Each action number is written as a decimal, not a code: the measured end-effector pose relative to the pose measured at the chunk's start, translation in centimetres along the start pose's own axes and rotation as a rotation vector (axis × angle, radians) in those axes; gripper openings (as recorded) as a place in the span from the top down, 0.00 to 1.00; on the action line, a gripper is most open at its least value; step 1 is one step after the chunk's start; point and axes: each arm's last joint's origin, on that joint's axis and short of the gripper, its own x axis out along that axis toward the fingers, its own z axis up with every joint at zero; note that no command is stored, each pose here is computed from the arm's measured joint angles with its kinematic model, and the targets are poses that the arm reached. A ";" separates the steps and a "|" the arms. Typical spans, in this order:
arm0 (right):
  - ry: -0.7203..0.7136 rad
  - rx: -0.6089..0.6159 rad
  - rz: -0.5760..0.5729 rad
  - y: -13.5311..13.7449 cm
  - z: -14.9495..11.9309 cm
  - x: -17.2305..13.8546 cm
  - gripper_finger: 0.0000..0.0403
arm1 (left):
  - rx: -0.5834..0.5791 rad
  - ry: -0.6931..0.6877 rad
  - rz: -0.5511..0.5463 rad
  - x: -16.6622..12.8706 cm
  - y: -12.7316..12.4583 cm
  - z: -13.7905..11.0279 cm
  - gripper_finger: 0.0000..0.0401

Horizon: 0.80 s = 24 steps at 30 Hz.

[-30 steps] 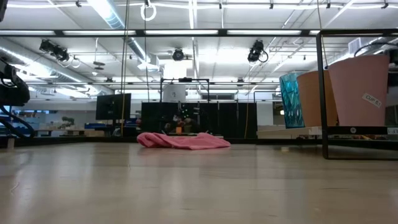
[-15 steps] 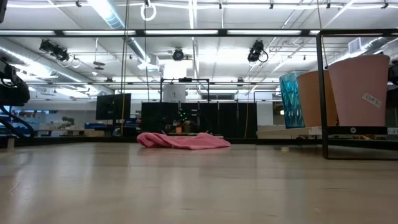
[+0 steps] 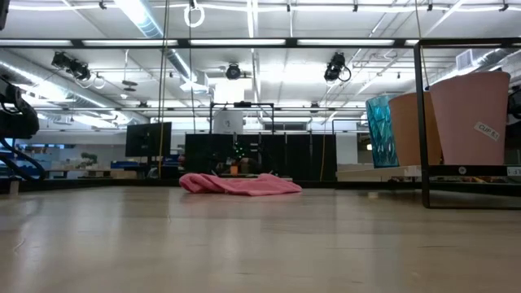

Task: Stack small to large cups/mugs on shelf
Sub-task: Return to Home Position

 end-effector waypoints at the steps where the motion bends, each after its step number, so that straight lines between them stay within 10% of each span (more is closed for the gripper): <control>1: 0.002 0.004 0.000 0.0 0.0 0.0 0.86 | 0.000 0.001 0.000 0.0 0.0 0.0 0.91; 24: 0.132 0.002 0.034 0.3 -1.3 0.2 0.86 | -0.001 0.005 0.000 0.0 0.0 -0.1 0.90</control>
